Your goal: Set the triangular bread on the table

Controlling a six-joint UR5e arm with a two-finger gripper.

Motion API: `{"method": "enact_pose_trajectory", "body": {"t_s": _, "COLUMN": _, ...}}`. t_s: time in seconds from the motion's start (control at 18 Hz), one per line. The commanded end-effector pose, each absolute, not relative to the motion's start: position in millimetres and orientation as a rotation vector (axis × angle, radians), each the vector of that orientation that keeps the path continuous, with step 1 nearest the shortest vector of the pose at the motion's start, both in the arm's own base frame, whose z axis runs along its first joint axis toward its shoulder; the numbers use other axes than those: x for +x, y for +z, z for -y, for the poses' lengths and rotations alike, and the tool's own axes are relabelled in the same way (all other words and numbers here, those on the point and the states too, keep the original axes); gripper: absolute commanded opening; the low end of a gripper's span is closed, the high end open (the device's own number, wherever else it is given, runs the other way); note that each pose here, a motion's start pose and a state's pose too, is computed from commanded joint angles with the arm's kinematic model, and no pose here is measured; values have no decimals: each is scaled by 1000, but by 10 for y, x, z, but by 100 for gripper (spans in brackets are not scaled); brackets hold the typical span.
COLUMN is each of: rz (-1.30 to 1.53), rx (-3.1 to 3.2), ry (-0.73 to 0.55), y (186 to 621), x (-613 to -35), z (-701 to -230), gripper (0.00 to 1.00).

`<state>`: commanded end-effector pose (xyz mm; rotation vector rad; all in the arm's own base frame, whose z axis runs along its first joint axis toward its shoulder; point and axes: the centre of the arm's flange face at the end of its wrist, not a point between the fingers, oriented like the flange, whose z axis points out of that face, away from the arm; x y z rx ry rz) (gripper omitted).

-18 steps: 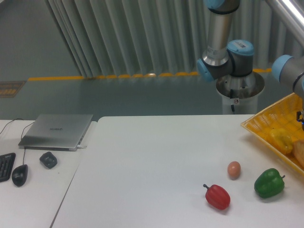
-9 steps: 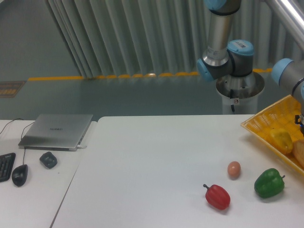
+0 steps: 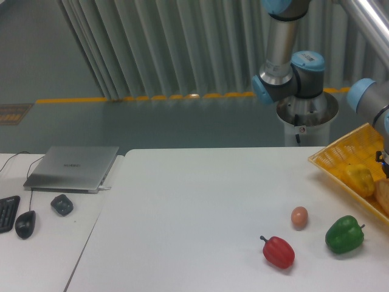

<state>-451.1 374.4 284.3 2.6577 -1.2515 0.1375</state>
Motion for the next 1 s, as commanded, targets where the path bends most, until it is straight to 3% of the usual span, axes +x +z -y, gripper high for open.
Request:
{"method": "enact_pose_trajectory", "body": {"t_s": 0.22, "rz": 1244, "rx": 2656, "ry": 190, "y": 2995, "x": -4581, "z": -3741, "gripper": 2}}
{"method": "enact_pose_trajectory", "body": {"t_s": 1.0, "rz": 1229, "rx": 2682, "ry": 282, "y": 3660, "x": -4688, "z": -3705, "gripper": 0}}
